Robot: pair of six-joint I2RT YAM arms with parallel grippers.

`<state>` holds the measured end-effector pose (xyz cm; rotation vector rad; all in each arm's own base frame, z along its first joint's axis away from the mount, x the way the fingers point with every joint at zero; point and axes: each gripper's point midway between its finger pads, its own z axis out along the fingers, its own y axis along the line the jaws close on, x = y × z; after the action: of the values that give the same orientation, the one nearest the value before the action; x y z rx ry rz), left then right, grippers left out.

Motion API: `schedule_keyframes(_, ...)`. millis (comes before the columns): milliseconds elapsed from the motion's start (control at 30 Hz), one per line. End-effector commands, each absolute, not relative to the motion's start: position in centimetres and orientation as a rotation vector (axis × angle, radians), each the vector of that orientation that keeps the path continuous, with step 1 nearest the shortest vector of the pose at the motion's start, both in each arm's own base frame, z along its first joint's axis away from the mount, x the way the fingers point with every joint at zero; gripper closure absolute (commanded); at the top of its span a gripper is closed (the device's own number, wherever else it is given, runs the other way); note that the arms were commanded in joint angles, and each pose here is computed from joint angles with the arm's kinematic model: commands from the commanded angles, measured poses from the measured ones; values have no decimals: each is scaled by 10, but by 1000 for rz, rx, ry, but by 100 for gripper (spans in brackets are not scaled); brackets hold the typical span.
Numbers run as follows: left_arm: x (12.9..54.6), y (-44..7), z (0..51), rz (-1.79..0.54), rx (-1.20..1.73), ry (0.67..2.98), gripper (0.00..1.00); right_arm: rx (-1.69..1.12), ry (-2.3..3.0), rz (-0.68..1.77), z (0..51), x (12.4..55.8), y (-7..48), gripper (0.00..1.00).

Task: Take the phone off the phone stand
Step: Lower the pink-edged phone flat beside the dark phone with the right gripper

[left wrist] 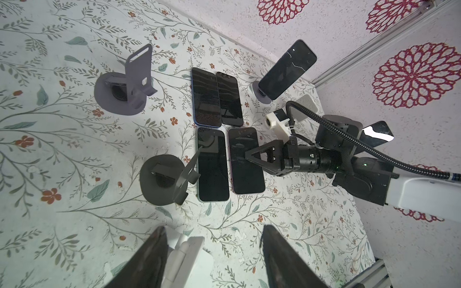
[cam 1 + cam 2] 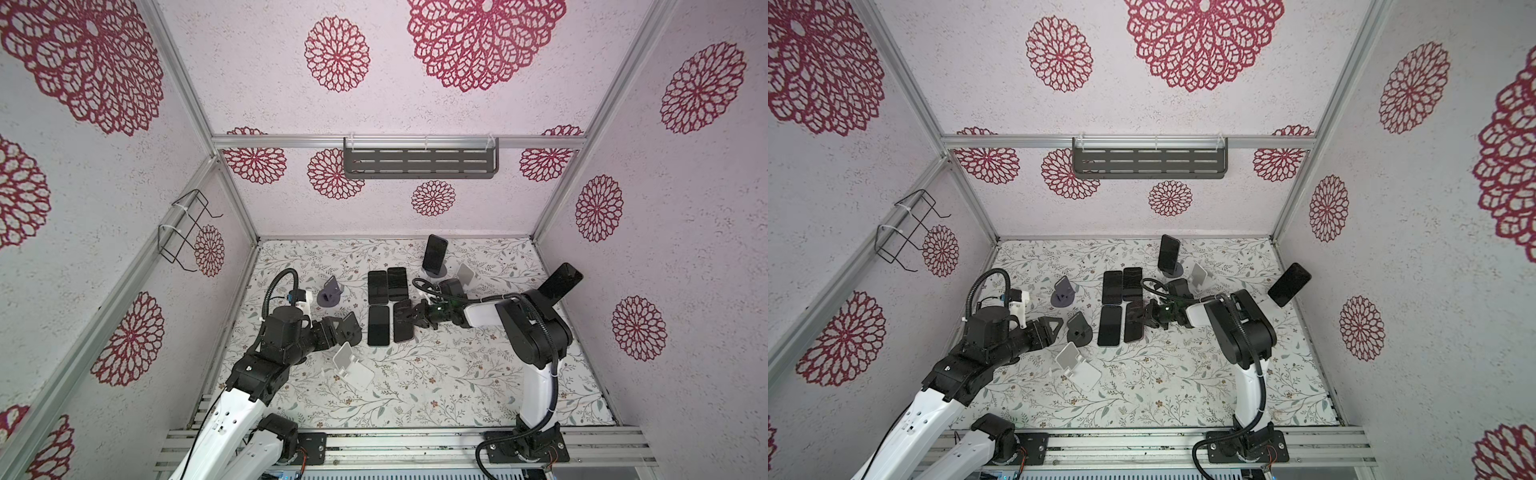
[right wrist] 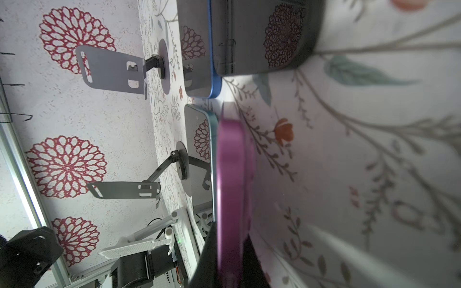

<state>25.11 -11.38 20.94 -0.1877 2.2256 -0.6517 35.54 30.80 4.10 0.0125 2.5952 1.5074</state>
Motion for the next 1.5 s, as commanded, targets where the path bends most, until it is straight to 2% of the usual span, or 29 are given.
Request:
schedule_keyframes(0, 254, -113, 206, -646, -192, 2219, 36, -69, 2554, 1501, 52, 362, 315, 100)
schedule_keyframes(233, 257, -115, 208, -660, -197, 2209, 36, -68, 2585, 1488, 42, 360, 317, 100)
schedule_keyframes(267, 256, -116, 208, -663, -197, 2209, 36, -68, 2587, 1493, 41, 359, 318, 98)
schedule_keyframes(567, 257, -118, 207, -676, -184, 2211, 36, -88, 2599, 1497, 39, 355, 319, 55)
schedule_keyframes(767, 257, -122, 206, -699, -180, 2212, 36, -115, 2654, 1385, 34, 353, 311, 39)
schedule_keyframes(967, 256, -120, 204, -688, -185, 2216, 35, -95, 2716, 1235, 26, 348, 297, 33)
schedule_keyframes(1200, 258, -120, 202, -684, -184, 2218, 35, -94, 2698, 1230, 25, 339, 304, 31)
schedule_keyframes(1467, 256, -120, 204, -696, -189, 2207, 35, -88, 2676, 1190, 31, 342, 301, 19)
